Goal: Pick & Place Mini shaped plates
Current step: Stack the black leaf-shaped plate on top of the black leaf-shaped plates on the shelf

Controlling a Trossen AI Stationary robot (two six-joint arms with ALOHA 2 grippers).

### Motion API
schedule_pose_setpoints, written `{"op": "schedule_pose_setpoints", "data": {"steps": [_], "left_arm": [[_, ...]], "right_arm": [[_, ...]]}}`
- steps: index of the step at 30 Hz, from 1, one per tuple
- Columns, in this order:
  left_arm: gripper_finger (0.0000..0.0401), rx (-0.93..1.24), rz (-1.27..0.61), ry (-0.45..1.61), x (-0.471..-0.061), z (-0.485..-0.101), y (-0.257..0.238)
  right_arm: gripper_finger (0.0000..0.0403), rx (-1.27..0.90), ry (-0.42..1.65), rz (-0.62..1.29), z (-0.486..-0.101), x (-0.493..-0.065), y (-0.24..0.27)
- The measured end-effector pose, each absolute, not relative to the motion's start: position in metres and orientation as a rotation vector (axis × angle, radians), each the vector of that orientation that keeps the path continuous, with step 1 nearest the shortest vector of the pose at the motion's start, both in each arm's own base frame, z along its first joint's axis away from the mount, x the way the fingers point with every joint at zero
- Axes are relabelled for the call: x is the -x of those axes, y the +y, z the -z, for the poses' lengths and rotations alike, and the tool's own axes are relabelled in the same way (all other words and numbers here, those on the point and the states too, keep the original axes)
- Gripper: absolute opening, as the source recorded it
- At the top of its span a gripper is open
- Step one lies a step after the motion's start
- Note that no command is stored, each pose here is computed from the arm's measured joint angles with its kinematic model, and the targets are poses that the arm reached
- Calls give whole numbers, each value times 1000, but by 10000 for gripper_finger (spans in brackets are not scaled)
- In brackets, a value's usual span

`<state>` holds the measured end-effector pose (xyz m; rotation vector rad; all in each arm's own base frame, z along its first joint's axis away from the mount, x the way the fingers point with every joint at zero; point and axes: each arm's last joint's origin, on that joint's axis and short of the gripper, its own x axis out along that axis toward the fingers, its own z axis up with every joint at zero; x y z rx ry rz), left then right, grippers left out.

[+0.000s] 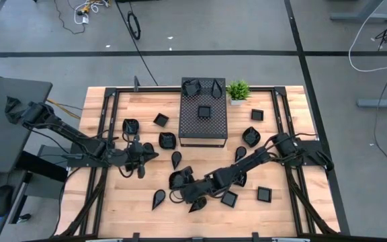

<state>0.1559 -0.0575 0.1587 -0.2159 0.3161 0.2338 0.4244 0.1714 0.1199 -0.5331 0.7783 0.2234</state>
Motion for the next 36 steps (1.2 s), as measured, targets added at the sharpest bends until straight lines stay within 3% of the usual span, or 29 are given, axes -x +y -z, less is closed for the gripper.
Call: {"op": "schedule_pose_setpoints", "data": {"steps": [4,10,19,27,36], "left_arm": [[16,214,-242,313,-156,-159,-57],[16,164,-242,316,-156,-159,-57],[16,194,-246,313,-156,-159,-57],[16,191,-246,313,-156,-159,-57],[16,187,-253,313,-156,-159,-56]], "right_arm": [[6,525,733,-225,-125,-425,176],[10,510,673,-220,-147,-425,176],[6,735,461,-209,-245,-408,158],[4,826,498,50,-323,-388,35],[5,870,683,45,-303,-374,-118]]}}
